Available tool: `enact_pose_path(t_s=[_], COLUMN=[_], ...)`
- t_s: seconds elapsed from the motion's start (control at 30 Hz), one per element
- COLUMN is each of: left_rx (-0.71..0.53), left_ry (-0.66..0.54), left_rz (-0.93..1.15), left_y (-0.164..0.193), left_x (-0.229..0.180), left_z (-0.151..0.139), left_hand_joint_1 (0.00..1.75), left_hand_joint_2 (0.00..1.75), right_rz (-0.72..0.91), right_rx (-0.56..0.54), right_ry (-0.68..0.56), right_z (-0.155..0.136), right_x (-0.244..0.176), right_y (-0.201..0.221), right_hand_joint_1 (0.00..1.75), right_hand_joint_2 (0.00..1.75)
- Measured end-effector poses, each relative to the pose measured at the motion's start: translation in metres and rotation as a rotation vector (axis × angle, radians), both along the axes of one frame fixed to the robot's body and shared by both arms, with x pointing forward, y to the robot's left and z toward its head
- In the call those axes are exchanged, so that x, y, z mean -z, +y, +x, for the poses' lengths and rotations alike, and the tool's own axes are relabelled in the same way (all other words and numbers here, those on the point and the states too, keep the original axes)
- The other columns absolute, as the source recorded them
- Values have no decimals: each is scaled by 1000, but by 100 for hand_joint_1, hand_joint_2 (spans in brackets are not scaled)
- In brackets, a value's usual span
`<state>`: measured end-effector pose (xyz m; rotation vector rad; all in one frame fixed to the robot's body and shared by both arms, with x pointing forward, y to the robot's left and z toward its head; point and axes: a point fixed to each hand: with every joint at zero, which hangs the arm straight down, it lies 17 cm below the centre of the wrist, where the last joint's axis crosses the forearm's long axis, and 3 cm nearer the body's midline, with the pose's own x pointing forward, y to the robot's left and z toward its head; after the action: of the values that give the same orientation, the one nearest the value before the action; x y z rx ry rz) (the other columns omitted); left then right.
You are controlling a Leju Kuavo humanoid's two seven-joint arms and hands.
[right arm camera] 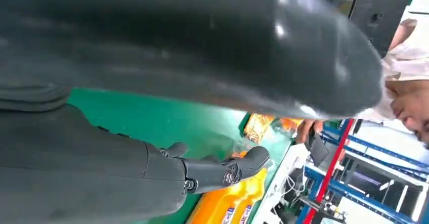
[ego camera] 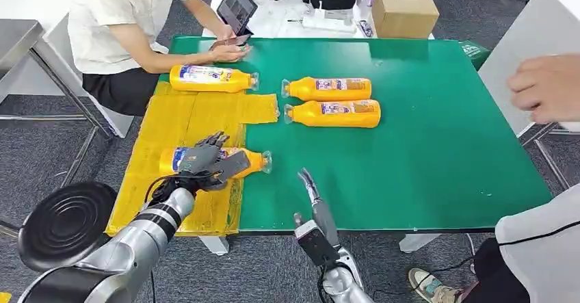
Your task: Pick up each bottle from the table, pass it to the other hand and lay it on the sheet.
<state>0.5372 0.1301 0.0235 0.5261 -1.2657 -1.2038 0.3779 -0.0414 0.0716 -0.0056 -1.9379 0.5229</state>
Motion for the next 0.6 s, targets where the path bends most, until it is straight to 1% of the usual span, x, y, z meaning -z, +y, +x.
enact_pose_path(t_s=[0.17,0.33,0.43,0.5,0.57,0.6], left_rx=[11,69,137,186,201,196], left_ry=[-2,-25,-19,-26,-88,-144], left_rz=[11,45,-23,-111,-200,-243], left_y=[-2,-14,-36,-54,-66,-69], left_x=[0,0,-2,-11,-28,-40], left_z=[-1,-5,-17,-26,-32,-33], left_hand_joint_1=[0,0,0,0,0,0], left_hand_joint_2=[175,175,175,175,175,175], right_rz=[-3,-2,-3,-4,-9,-10], right_rx=[2,20,28,36,42,46], right_ry=[4,5,8,13,17,19], right_z=[0,1,0,-1,-2,-3], right_x=[2,3,5,8,10,12], right_y=[-1,-4,-6,-9,-12,-13], right_hand_joint_1=[0,0,0,0,0,0], right_hand_joint_2=[0,0,0,0,0,0])
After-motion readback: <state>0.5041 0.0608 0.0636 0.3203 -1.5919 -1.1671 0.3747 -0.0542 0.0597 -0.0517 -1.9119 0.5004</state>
